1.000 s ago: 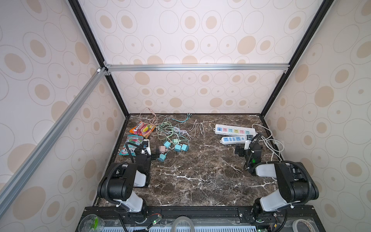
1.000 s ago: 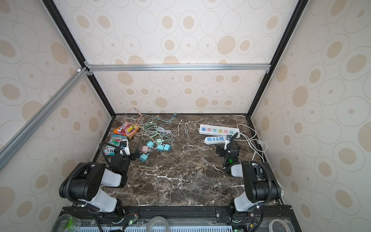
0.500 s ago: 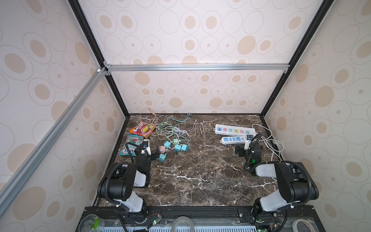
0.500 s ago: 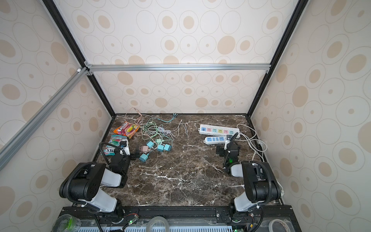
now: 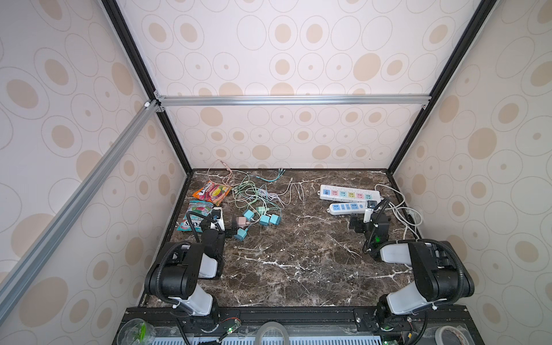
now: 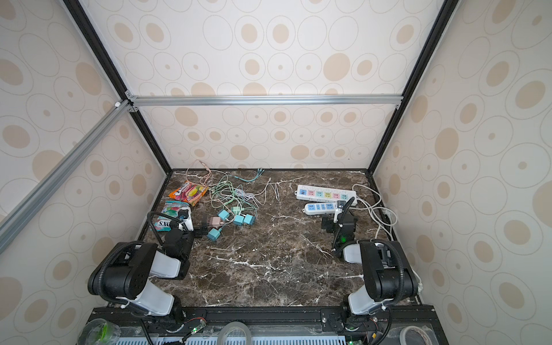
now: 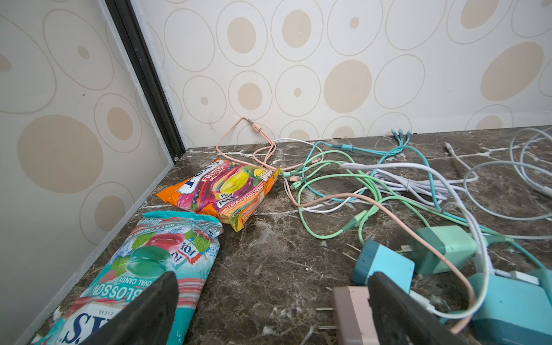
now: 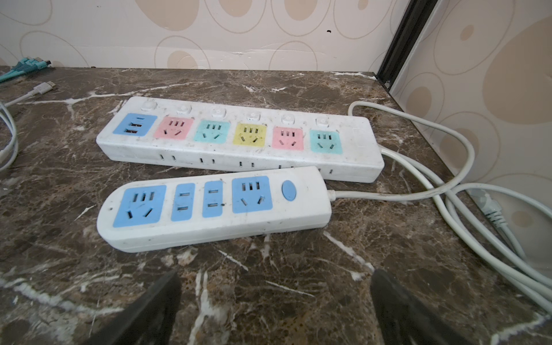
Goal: Insert the plug
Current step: 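Reach the right gripper down to the small white blue-socket power strip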
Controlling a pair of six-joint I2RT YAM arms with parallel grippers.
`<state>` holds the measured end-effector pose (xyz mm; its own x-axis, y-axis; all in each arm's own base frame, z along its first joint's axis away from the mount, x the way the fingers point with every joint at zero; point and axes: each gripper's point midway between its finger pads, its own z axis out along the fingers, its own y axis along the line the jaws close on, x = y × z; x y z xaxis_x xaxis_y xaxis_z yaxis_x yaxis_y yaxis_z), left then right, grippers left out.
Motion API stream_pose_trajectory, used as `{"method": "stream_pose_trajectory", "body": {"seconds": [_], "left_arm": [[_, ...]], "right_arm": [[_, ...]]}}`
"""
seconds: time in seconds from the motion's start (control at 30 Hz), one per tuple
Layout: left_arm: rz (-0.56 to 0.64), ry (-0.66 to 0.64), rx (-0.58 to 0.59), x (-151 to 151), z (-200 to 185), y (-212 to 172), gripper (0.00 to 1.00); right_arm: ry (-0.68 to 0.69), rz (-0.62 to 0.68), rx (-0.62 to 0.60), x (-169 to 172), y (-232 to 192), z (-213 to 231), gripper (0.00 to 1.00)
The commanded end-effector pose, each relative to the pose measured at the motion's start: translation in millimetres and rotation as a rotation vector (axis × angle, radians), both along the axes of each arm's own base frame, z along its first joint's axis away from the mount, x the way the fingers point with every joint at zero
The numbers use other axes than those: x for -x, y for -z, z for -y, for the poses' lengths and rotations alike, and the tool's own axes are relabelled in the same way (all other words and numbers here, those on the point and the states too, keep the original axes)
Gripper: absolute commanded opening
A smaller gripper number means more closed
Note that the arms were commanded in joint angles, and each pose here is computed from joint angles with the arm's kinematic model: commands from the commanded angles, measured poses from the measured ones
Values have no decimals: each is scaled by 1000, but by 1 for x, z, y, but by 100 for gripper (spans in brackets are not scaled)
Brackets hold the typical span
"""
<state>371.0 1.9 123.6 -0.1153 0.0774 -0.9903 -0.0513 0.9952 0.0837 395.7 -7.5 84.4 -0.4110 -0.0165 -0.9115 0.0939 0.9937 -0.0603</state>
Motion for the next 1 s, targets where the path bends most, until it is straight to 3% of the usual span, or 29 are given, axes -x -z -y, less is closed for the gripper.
{"method": "stream_pose_trajectory", "body": {"seconds": [0.0,0.1,0.2,0.37,0.57,0.73,0.97], "left_arm": [[31,-6,-31,-3,1,-22,98],[-23,-69,-19,-14,-4,-37,98],[-51,-160,63,-25,-11,-55,98],[-32,-122,209,-34,11,-83,98],[47,-190,395,-22,1,-109,98],[73,-212,418,-10,-6,-124,98],[-95,-112,359,-8,12,-112,98]], "right_arm": [[-7,-22,-6,-3,-18,-3,100],[9,-85,-23,-4,-38,-2,100],[18,-106,-74,-4,-57,-5,100],[145,-177,-258,-8,-69,-3,100],[260,-402,-474,-19,-55,-18,100],[318,-522,-623,-39,-49,-33,100],[529,-630,-823,-60,-31,-40,100]]}}
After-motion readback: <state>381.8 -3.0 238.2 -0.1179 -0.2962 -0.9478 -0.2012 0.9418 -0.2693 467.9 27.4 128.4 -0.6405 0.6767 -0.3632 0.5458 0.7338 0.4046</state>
